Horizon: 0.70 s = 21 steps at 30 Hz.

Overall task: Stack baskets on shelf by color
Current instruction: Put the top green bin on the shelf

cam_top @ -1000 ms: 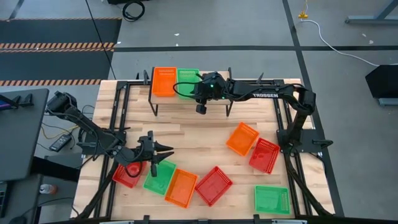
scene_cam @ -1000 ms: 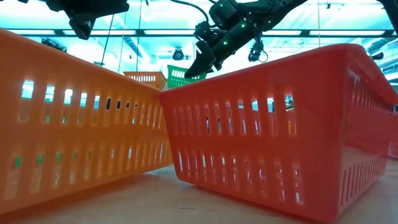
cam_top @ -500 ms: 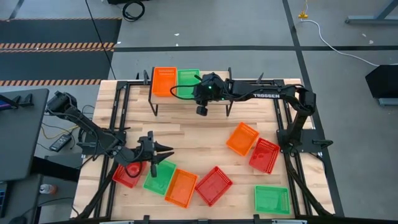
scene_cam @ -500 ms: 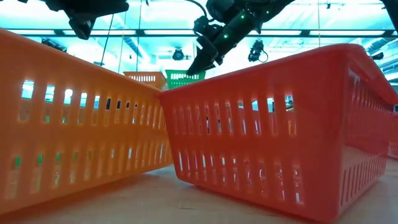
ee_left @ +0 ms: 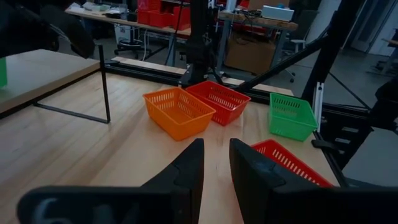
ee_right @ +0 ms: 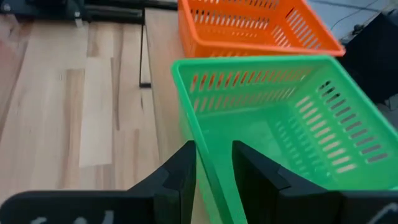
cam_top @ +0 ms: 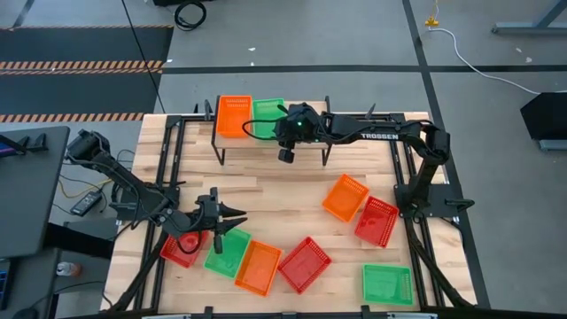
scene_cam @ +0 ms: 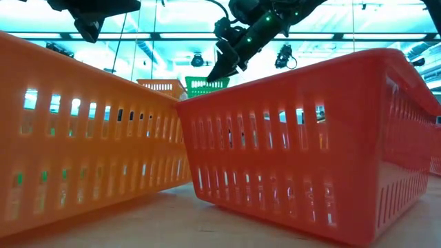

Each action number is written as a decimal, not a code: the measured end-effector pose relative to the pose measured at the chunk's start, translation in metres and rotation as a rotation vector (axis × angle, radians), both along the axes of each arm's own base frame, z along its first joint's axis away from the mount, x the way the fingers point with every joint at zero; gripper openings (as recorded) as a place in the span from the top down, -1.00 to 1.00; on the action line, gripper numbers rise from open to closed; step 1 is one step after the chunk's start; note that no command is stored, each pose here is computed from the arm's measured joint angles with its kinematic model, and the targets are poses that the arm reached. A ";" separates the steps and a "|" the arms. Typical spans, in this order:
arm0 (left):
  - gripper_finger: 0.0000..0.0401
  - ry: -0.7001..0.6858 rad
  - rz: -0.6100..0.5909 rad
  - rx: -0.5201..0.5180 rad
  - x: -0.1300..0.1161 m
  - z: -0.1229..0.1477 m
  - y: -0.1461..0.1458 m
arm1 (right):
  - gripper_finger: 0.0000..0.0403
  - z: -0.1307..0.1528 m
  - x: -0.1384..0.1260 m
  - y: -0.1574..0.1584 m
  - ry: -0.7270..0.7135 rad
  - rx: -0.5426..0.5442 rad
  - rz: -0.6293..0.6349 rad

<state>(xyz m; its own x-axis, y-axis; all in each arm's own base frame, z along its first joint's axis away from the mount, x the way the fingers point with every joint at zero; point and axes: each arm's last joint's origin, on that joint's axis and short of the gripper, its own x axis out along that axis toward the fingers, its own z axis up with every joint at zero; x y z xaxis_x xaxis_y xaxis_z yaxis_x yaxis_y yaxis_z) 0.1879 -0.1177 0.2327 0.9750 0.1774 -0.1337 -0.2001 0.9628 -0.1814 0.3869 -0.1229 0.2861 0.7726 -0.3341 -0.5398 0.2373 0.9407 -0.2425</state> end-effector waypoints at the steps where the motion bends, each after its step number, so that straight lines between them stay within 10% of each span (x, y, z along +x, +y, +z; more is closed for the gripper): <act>1: 0.59 0.000 0.000 0.000 0.000 0.000 0.000 | 0.45 0.001 0.000 0.000 -0.007 -0.002 -0.005; 21: 0.59 0.000 0.000 0.001 0.000 0.000 0.000 | 0.53 -0.001 0.000 0.002 -0.026 0.074 -0.069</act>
